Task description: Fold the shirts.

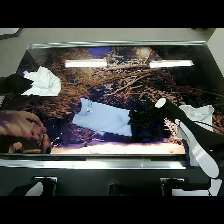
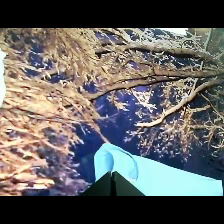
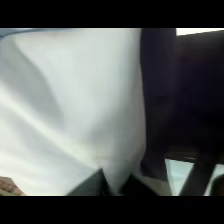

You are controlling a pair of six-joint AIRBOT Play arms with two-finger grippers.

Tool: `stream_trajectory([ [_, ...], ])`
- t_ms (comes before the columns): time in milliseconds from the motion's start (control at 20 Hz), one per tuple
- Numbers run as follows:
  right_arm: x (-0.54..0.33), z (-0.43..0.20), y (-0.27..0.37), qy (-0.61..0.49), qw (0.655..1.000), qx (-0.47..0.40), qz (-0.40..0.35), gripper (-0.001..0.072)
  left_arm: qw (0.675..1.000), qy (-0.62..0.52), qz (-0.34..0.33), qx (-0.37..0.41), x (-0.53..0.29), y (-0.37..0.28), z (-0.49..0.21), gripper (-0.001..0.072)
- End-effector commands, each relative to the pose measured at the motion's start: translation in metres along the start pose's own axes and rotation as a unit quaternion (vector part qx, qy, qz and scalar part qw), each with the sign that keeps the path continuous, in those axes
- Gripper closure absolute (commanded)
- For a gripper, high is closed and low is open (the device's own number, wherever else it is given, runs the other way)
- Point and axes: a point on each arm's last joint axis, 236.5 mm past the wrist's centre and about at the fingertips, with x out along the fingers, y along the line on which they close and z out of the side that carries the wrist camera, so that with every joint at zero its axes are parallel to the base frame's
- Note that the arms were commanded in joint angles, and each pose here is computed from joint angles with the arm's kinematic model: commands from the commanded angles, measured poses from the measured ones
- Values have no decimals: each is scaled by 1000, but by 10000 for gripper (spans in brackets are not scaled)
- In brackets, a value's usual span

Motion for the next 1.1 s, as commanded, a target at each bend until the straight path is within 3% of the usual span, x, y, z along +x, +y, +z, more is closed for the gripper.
stream_trajectory([
  [0,-1,16,27,-27,998,-7,57,666,1000,0,0,-1,0,0,0,671],
  [100,-42,27,48,-38,994,-64,85,667,1000,0,0,-1,0,0,0,671],
  [250,-146,59,64,-112,984,-81,114,670,1000,1,1,3,0,1,0,671],
  [600,-370,77,-26,-321,944,33,66,670,1000,1,1,6,1,1,0,671],
  [1050,-474,32,-116,-429,872,219,87,670,1000,1,1,14,1,1,0,671],
])
